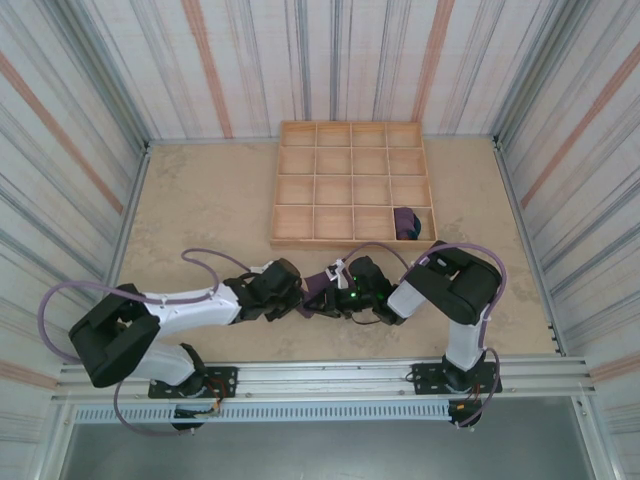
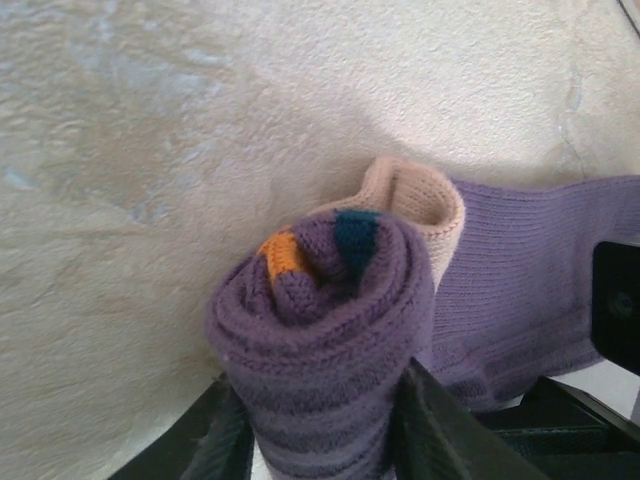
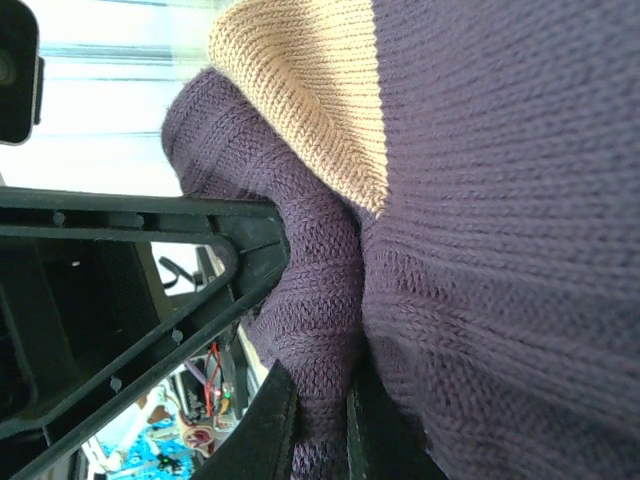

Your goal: Roll the socks

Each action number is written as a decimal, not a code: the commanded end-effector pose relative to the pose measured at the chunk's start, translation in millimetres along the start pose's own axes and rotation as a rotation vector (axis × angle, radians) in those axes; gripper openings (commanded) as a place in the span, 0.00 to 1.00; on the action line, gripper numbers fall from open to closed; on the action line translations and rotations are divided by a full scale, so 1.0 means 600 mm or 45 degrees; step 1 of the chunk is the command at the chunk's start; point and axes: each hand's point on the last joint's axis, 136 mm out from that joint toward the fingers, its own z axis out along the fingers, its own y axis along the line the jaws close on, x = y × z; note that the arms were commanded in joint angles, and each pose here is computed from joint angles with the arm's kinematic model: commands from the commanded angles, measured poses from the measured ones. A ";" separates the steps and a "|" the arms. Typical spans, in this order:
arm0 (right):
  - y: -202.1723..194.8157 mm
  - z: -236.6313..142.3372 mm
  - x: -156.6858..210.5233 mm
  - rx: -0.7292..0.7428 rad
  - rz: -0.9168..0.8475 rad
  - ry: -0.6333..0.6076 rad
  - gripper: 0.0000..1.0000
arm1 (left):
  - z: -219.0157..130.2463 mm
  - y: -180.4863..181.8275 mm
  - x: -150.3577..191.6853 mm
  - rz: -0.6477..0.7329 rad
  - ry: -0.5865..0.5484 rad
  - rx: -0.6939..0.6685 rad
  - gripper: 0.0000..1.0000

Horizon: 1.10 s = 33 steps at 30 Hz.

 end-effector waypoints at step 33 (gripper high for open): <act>0.033 -0.070 0.035 0.811 -1.293 -0.204 0.63 | -0.053 0.069 0.011 -0.094 0.092 -0.318 0.00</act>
